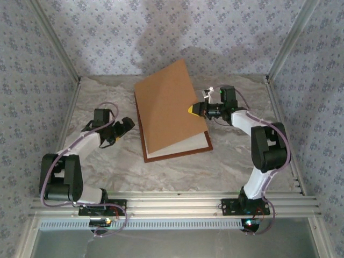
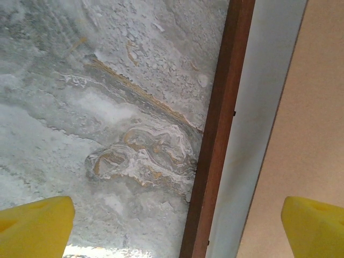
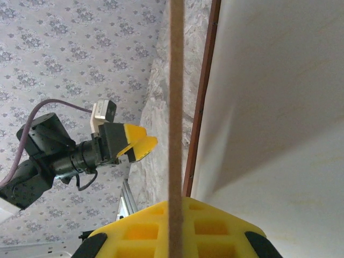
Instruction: Put the photo into the frame
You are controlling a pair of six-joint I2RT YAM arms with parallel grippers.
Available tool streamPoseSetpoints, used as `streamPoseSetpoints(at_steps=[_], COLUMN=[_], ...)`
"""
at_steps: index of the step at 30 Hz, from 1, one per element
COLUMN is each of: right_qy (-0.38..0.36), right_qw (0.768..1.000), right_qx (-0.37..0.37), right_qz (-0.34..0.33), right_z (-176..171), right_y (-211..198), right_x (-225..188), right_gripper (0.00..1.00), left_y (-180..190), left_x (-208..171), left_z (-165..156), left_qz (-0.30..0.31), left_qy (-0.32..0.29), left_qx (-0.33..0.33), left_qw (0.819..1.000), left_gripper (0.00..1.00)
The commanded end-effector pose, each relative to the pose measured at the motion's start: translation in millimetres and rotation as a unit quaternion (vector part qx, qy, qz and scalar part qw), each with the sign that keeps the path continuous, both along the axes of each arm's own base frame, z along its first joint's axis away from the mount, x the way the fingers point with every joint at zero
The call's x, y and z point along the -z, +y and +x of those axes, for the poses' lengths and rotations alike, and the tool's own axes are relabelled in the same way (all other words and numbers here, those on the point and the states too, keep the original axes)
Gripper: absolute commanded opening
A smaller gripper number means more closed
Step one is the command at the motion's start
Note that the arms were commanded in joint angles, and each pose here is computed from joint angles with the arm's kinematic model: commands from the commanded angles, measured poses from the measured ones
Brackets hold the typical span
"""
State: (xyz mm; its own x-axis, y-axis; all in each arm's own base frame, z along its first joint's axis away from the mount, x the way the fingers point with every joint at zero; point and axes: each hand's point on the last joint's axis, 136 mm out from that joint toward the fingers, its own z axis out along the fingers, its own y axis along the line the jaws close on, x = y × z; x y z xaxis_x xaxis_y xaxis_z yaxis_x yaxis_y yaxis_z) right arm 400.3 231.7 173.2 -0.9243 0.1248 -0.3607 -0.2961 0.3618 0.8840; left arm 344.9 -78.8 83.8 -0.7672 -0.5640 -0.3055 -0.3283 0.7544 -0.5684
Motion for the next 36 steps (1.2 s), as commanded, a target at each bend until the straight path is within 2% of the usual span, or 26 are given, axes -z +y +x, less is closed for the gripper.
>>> streamPoseSetpoints(at_steps=[1,5,17,36], right_qy=[-0.023,-0.001,0.034,0.073], right_qw=[0.999,1.000,0.999,0.997], right_qx=[-0.028,-0.016,0.017,-0.001], right_qz=[0.021,0.022,0.020,0.004], right_z=[5.8,13.3,20.6,-12.8], right_y=[4.2,0.9,-10.2,-8.7], right_x=[-13.7,-1.0,25.3,46.9], right_gripper=[0.00,0.00,0.00,0.00], left_y=[11.9,24.4,35.2,27.4], left_x=[-6.8,-4.8,-1.5,5.4], left_z=[1.2,-1.8,-10.7,-3.8], left_qz=[-0.018,-0.036,-0.034,-0.054], left_qy=[-0.019,-0.020,-0.024,-0.012], left_qx=[-0.033,-0.056,-0.072,-0.059], left_qw=[0.999,0.998,0.997,0.997], left_gripper=[0.99,0.99,0.99,0.99])
